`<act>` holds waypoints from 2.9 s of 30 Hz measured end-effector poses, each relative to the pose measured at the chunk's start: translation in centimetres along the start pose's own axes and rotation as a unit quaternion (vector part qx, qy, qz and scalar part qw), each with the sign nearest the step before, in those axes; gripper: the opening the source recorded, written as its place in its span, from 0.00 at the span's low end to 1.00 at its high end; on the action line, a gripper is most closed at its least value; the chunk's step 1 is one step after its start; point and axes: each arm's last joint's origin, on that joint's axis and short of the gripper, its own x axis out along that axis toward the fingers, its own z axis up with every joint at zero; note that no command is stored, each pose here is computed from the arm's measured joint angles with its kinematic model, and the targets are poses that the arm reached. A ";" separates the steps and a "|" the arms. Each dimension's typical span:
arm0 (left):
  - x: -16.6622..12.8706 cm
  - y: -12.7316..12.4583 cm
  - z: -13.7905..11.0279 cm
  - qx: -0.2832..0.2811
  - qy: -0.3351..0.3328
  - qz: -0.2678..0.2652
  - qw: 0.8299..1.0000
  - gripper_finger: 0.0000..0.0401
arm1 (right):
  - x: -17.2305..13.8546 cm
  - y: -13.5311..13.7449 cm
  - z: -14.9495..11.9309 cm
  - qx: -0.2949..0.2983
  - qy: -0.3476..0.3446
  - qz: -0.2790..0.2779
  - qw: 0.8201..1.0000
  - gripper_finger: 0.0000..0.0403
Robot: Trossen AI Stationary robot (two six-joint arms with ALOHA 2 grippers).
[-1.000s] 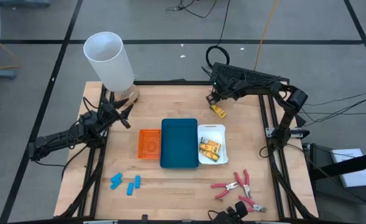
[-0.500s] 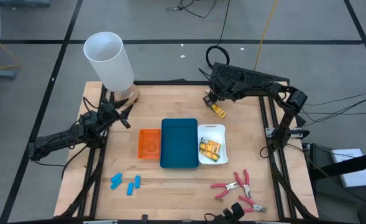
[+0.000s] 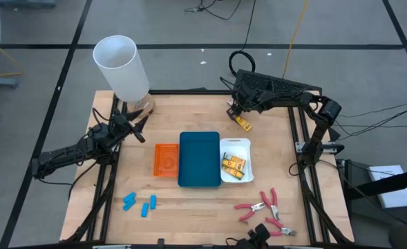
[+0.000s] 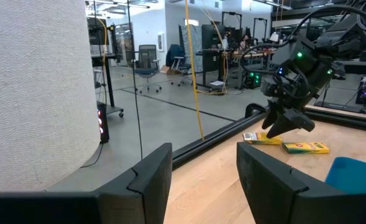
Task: Pick & Place School Supplies
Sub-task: Put the yellow crayon box into the white bin
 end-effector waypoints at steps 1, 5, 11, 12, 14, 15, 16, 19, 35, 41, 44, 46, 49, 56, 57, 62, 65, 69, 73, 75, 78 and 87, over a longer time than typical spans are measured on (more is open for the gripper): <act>0.0 0.0 0.0 0.000 0.000 0.000 1.000 0.45 | 0.0 0.0 0.1 0.001 -0.003 0.001 1.000 0.57; 0.0 0.0 0.0 0.000 0.000 0.000 1.000 0.45 | 0.0 0.1 0.4 -0.005 -0.018 0.007 1.000 0.63; 0.0 0.0 0.0 0.000 0.000 0.000 1.000 0.45 | 0.0 0.1 0.4 -0.028 -0.019 0.017 0.999 0.66; 0.0 0.0 0.0 0.000 0.000 0.000 1.000 0.45 | 0.1 0.1 0.4 -0.027 -0.019 0.017 0.999 0.65; 0.0 0.0 0.0 0.000 0.000 0.000 1.000 0.45 | 0.1 -0.1 0.4 -0.028 -0.017 0.016 0.999 0.64; 0.0 0.0 0.0 0.000 0.000 0.000 1.000 0.45 | 0.4 0.0 0.3 -0.031 -0.015 0.017 0.999 0.64; 0.0 0.0 0.0 0.000 0.000 0.000 1.000 0.45 | 0.8 0.0 0.2 -0.035 -0.012 0.019 0.999 0.63; 0.0 0.0 0.0 0.000 0.000 0.000 1.000 0.45 | 2.1 -0.2 -0.5 -0.037 0.014 0.021 0.999 0.62; 0.0 0.0 0.0 0.000 0.000 0.000 1.000 0.45 | 3.0 -0.6 -0.8 -0.017 0.025 0.016 0.999 0.40; 0.0 0.0 0.0 0.000 0.000 0.000 1.000 0.45 | 3.0 -0.6 -0.8 -0.017 0.024 0.014 0.999 0.29; 0.0 0.0 0.0 0.000 0.000 0.000 1.000 0.45 | 2.6 -0.7 -0.6 -0.017 0.017 0.013 1.000 0.27; 0.0 0.0 0.0 0.000 0.000 0.000 1.000 0.45 | 2.2 -0.8 -0.4 -0.017 0.010 0.013 1.000 0.26; 0.0 0.0 0.0 0.000 0.000 0.000 1.000 0.45 | 1.2 -0.9 0.1 -0.015 -0.005 0.015 1.000 0.27; 0.0 0.0 0.0 0.000 0.000 0.000 1.000 0.45 | -2.0 -0.9 1.2 -0.016 -0.038 0.025 0.999 0.28; 0.0 0.0 0.0 0.000 0.000 0.000 1.000 0.45 | -2.6 -0.8 1.3 -0.020 -0.044 0.026 0.998 0.27; 0.0 0.0 0.0 0.000 0.000 0.000 1.000 0.45 | -5.3 -1.1 1.7 -0.025 -0.057 0.029 0.998 0.26; 0.0 0.0 0.0 0.000 0.000 0.000 1.000 0.45 | -7.1 -1.3 1.6 -0.025 -0.066 0.031 0.997 0.27; 0.0 0.0 0.0 0.000 0.000 0.000 1.000 0.45 | -8.7 -1.8 0.3 -0.020 -0.088 0.034 0.995 0.28; 0.0 0.0 0.0 0.000 0.000 0.000 1.000 0.45 | -10.1 -2.5 -2.3 -0.001 -0.097 0.038 0.995 0.27; 0.0 0.0 0.0 0.000 0.000 0.000 1.000 0.45 | -10.5 -2.6 -4.1 0.009 -0.108 0.043 0.993 0.26; 0.0 0.0 0.0 0.000 0.000 0.000 1.000 0.45 | -11.2 -2.8 -6.6 0.016 -0.144 0.057 0.988 0.26; 0.0 0.0 0.0 0.000 0.000 0.000 1.000 0.45 | -12.8 -2.3 -11.8 0.051 -0.306 0.198 0.930 0.27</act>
